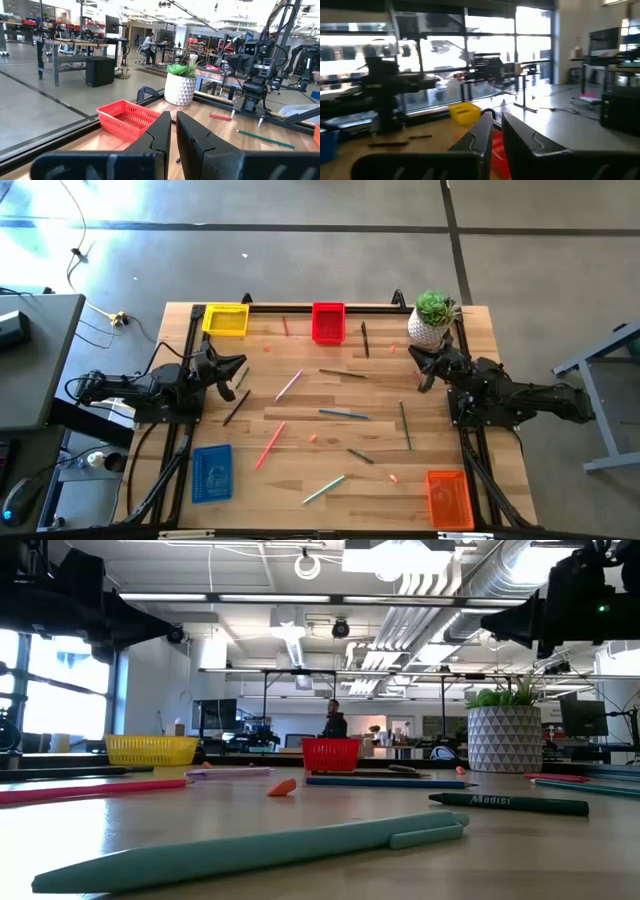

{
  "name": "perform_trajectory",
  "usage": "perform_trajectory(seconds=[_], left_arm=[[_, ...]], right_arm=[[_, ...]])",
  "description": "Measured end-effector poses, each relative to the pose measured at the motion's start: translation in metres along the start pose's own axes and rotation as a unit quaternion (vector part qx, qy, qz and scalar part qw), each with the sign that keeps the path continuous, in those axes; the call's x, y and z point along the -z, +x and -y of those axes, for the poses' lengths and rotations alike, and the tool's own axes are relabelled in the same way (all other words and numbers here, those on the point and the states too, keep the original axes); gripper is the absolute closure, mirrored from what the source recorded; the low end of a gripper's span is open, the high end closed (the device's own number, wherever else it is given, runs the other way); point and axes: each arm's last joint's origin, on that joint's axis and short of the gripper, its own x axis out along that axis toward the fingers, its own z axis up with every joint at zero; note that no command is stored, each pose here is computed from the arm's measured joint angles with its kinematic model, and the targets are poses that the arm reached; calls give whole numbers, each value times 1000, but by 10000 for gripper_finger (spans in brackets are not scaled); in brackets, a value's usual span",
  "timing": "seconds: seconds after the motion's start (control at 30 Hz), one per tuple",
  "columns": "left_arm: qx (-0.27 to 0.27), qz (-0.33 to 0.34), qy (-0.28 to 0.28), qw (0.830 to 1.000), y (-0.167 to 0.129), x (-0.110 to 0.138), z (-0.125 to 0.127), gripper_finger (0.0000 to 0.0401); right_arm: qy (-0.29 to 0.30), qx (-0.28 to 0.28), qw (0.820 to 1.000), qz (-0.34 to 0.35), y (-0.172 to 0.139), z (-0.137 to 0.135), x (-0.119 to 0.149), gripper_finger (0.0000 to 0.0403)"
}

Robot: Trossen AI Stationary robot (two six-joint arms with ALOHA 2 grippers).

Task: Sort crayons/erasers/pens/pencils in bins
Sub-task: Put the top black pen into the red bin

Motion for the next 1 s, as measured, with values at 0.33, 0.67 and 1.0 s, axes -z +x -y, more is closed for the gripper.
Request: perform_trajectory(seconds=[0.33,0.67,1.0], left_arm=[[0,0,0,1000,0,0,0,382],[0,0,0,1000,0,0,0,382],[0,0,0,1000,0,0,0,382]], right_arm=[[-79,24,990,-112,25,-6,-20,402],[-118,19,956,-269,87,-25,-35,403],[-100,0,935,-341,128,-39,-15,403]])
